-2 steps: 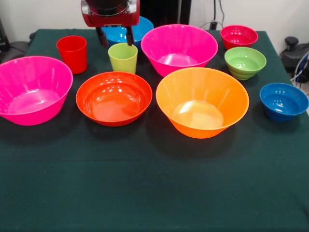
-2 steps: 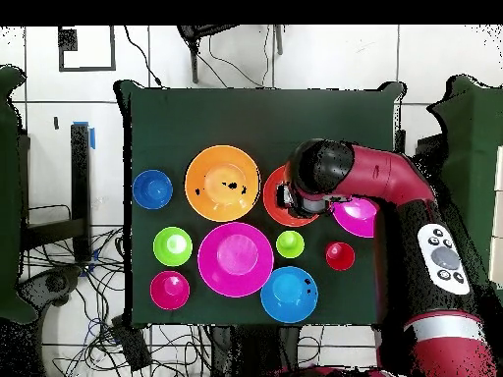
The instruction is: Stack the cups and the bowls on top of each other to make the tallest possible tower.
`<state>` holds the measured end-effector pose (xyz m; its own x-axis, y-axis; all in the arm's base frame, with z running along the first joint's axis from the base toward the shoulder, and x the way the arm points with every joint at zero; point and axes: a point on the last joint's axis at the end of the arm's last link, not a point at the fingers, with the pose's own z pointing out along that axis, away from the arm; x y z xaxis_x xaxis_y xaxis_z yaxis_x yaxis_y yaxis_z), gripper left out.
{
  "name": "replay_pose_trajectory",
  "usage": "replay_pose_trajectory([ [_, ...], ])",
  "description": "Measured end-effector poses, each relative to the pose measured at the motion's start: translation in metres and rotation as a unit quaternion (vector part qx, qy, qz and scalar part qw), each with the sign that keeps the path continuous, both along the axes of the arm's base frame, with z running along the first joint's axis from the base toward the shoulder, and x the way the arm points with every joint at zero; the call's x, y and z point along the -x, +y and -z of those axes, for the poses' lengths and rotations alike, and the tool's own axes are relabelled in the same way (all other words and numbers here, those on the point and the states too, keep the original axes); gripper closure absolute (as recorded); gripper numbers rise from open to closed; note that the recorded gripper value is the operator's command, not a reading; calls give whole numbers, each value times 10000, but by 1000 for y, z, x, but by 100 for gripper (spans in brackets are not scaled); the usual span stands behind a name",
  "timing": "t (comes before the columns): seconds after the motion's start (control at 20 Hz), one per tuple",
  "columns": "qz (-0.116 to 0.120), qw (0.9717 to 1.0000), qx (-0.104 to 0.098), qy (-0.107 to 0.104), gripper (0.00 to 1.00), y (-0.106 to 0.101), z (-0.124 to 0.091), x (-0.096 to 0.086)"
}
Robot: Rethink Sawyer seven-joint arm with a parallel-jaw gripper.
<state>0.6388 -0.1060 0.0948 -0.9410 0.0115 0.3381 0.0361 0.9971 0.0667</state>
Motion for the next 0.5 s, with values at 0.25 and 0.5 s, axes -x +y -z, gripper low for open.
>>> replay_pose_trajectory([
  [0.25,-116,9999,57,101,0,-1,14,7],
  [0.5,-209,9996,89,195,0,-1,26,14],
])
